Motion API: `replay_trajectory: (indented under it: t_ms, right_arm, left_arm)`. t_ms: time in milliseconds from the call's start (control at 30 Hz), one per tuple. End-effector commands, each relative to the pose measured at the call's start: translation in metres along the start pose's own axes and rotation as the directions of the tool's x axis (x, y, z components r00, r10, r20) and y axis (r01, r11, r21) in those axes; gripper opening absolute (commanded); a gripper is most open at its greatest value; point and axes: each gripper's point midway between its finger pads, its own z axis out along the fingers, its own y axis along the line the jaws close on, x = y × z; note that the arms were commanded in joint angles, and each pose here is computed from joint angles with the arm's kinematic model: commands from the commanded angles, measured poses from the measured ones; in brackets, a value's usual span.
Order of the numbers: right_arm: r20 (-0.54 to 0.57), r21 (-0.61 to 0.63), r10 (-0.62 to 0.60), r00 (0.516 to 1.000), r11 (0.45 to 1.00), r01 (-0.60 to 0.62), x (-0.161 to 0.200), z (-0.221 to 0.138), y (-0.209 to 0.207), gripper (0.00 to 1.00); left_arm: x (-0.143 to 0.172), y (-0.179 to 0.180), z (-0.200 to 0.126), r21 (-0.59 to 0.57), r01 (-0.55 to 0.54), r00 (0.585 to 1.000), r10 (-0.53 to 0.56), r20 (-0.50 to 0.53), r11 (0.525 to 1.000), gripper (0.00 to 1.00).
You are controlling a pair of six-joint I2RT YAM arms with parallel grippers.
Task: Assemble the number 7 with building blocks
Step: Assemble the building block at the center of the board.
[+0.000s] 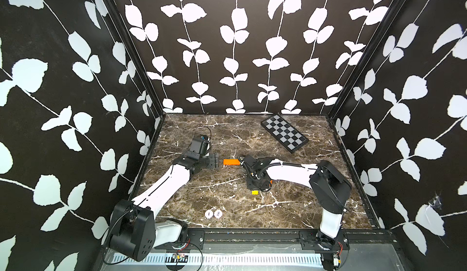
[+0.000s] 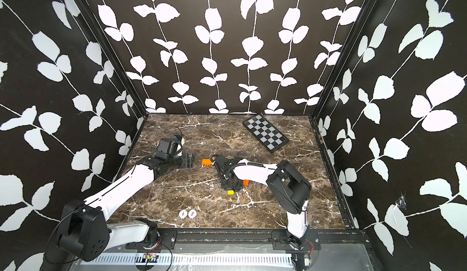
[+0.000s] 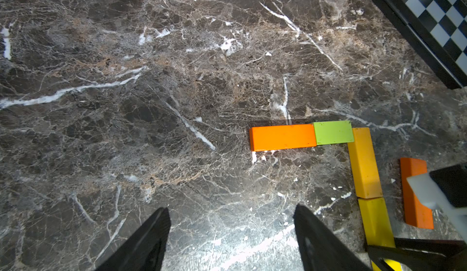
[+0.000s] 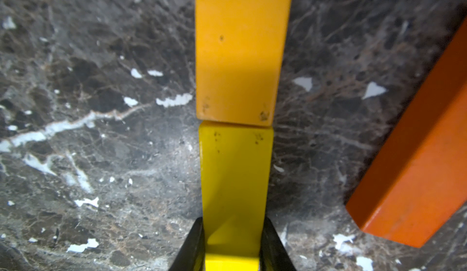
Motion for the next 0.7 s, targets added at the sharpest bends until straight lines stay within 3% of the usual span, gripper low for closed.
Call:
replay_trajectory:
  t_ms: [0,667]
  right_arm:
    - [0.01,0.018,0.026,1.0,0.999,-0.027,-0.0045,0.0104,-0.0049,0.14]
    - [0.012,0.035,0.02,1.0,0.999,-0.021,-0.0059,0.0107,-0.0078,0.25]
  left_arm:
    - [0.0015,0.0009,-0.0028,0.001,-0.012,1.0,0.012,0.008,1.0,0.8]
    - [0.0013,0.0016,-0.0031,-0.002,-0.012,1.0,0.012,0.009,1.0,0.8]
